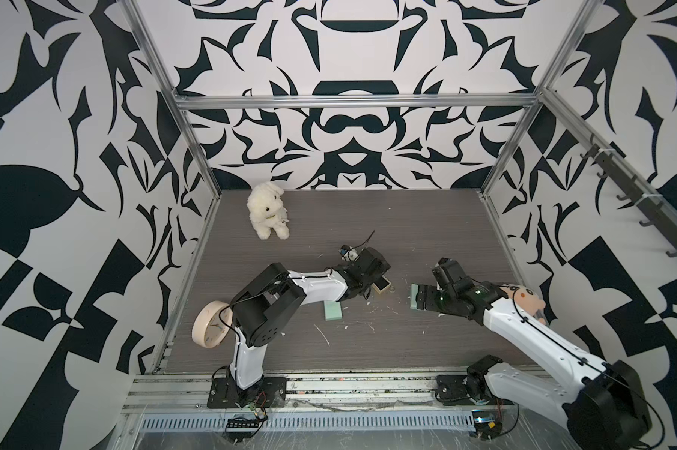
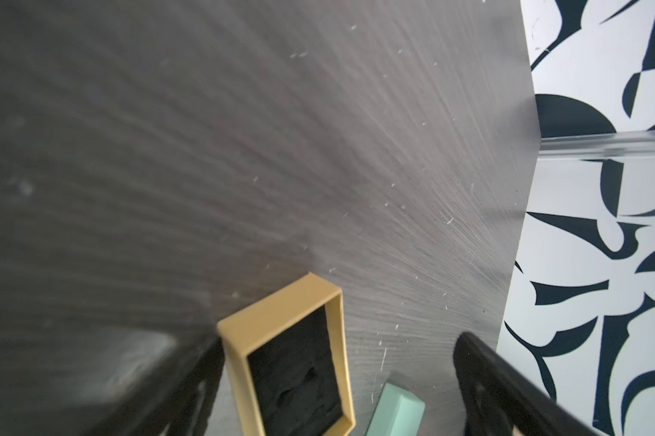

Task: Take the rings out of the lift-off lid box
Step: Adjust the jewelry box at the center of the board, then pick up the lid from the center of the board.

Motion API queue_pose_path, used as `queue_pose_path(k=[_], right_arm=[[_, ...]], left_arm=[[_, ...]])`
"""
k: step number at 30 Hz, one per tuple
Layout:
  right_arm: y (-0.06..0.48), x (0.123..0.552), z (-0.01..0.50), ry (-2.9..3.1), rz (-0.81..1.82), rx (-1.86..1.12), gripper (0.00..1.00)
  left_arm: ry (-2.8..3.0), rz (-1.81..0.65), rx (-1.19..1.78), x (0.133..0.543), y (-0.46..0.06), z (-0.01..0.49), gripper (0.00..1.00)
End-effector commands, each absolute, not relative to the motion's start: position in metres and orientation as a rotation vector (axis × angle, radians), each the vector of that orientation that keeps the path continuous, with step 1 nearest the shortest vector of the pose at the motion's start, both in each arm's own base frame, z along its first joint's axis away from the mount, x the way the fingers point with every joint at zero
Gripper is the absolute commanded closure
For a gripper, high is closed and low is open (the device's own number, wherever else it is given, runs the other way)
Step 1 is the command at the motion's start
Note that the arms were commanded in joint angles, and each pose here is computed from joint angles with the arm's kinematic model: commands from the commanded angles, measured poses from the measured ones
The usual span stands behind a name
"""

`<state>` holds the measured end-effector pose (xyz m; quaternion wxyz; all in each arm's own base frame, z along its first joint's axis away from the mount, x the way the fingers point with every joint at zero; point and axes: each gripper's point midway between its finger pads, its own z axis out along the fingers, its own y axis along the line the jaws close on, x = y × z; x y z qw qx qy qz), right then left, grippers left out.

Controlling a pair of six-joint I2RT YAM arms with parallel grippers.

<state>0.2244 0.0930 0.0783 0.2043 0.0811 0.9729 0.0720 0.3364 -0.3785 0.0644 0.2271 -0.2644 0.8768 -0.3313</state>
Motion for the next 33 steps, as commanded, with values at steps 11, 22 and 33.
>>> queue_pose_path(k=[11,22,33], right_arm=[[0.099,0.244,0.062,2.793,0.136,0.173,0.13],[0.107,0.265,0.054,2.834,0.149,0.18,0.15],[0.101,0.273,0.047,2.849,0.064,0.202,0.2]], left_arm=[[2.417,-0.386,-0.257,0.334,-0.275,0.178,0.0],[2.307,0.063,-0.027,0.29,-0.165,0.25,0.01],[2.248,0.407,0.08,0.279,-0.114,0.241,0.01]])
